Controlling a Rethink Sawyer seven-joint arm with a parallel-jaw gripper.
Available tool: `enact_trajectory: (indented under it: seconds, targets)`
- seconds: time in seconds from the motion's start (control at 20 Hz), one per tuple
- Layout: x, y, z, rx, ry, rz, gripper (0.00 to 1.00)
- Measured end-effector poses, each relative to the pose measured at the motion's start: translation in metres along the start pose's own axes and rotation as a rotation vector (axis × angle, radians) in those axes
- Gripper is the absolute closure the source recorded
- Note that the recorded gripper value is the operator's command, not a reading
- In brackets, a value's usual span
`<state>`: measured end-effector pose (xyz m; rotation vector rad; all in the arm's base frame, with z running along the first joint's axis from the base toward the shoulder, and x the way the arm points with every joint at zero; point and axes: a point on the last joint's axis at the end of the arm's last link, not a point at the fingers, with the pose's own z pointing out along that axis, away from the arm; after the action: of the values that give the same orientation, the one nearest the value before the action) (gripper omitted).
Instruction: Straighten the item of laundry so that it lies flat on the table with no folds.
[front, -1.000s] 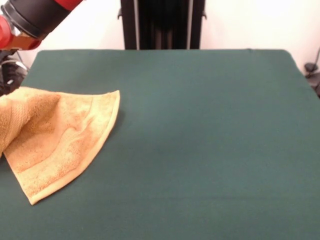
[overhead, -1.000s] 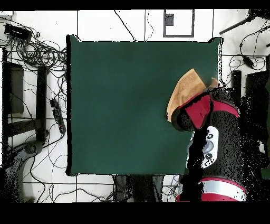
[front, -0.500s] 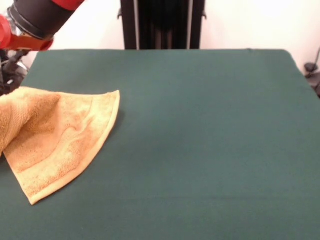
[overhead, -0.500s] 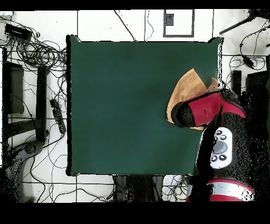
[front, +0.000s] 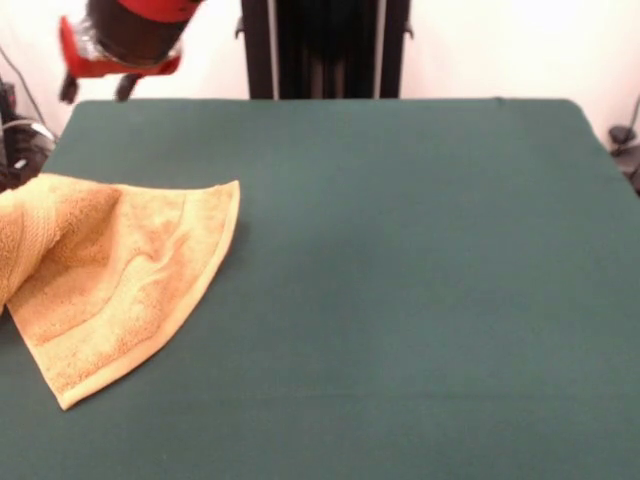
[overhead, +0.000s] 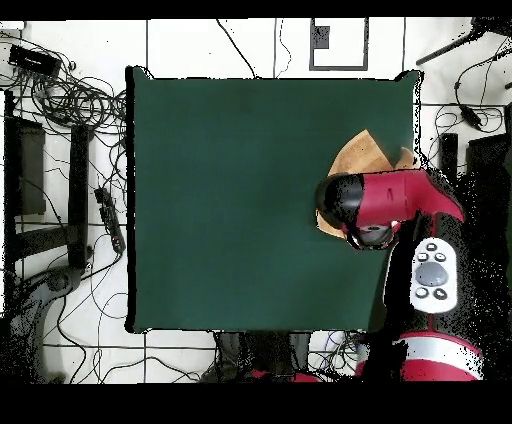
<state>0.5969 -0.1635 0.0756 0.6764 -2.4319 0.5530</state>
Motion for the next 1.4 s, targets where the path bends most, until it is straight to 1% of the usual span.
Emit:
enact_trajectory:
  seconds: [0.05,0.2,0.35,0.4,0.55,0.65,0.7,0.8,0.85,1.0,1.15,1.4]
  targets:
    - [-0.006,0.014,-0.007,-0.006,0.03,-0.019,0.0]
    - [-0.014,0.025,-0.014,0.004,0.043,-0.04,0.0]
    - [-0.033,0.047,-0.03,0.042,0.049,-0.077,0.0]
    - [-0.042,0.056,-0.038,0.064,0.047,-0.087,0.0]
    - [-0.058,0.071,-0.052,0.111,0.044,-0.097,0.0]
    - [-0.067,0.08,-0.059,0.136,0.045,-0.1,0.0]
    - [-0.077,0.09,-0.068,0.168,0.047,-0.101,0.0]
    - [-0.085,0.099,-0.075,0.191,0.052,-0.099,0.0]
    - [-0.094,0.111,-0.083,0.218,0.064,-0.093,0.0]
    - [-0.104,0.124,-0.09,0.239,0.081,-0.082,0.0]
    - [-0.118,0.141,-0.095,0.257,0.111,-0.059,0.0]
    - [-0.129,0.15,-0.092,0.269,0.131,-0.041,0.0]
